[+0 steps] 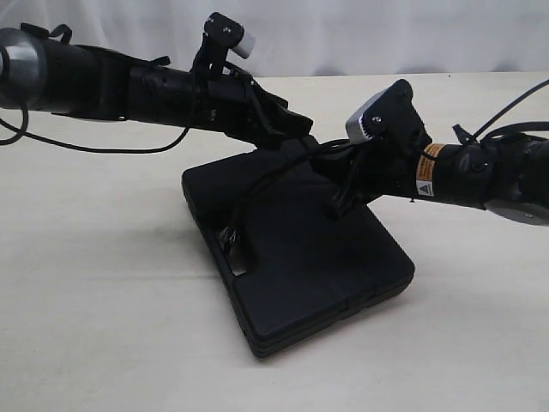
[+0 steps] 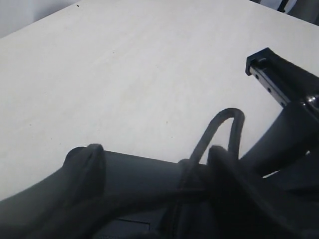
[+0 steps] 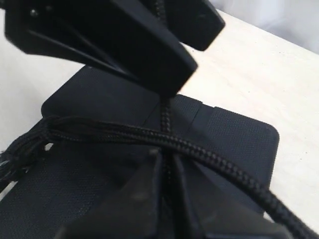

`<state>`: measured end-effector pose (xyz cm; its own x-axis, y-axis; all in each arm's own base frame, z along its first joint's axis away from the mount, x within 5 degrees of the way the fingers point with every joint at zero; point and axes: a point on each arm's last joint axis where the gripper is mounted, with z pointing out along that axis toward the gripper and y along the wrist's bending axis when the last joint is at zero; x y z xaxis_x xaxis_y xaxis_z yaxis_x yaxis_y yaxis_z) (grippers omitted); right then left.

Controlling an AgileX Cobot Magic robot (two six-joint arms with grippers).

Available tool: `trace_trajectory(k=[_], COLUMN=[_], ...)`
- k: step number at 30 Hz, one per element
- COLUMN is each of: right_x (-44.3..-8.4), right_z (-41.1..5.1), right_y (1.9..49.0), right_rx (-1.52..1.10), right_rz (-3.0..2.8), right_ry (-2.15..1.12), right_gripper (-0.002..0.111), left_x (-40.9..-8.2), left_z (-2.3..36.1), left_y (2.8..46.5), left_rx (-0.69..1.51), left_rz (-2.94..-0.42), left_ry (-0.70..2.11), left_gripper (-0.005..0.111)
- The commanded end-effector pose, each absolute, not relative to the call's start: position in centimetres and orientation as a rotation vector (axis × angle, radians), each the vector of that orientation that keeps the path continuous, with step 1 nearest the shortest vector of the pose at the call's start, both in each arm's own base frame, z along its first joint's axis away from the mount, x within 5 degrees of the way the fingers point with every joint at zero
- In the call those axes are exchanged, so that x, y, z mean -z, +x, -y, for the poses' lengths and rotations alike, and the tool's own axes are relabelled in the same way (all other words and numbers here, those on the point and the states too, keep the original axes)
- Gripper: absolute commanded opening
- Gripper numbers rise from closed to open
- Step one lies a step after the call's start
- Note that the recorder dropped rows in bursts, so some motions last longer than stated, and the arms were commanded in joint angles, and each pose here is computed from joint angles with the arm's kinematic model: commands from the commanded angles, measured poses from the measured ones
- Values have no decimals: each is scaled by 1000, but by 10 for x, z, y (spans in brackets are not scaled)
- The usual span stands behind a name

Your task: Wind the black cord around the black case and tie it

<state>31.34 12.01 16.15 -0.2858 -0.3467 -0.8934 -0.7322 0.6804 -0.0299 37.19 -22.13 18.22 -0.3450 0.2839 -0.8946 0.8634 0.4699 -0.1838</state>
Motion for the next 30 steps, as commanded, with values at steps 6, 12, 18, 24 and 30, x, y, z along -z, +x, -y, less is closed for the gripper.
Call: trace_trajectory(k=[6,12,18,24,30], right_x=[-166,-164,-163,-169,-205], right_z=[-124,-123,-124,-114,-113], right_y=[312,310,309,312,304], right_rx=[-521,-480,-472,-342,-396], right_rz=[-1851,-1841,-1835,-1921,-1878], right_ry=[-859,-940,-982,-940,-817], right_gripper=[4,9,40,54,54], left_x=[-190,-192,-192,-192,-192], left_z=[225,227,227,228,228], left_y=[368,365,365,364,364], left_rx=[937,957,945,933,931], left_rz=[-1779,-1717,-1704,-1681,-1676], left_ry=[1011,1063,1078,1105,1109], left_gripper=[2,0,0,0,0])
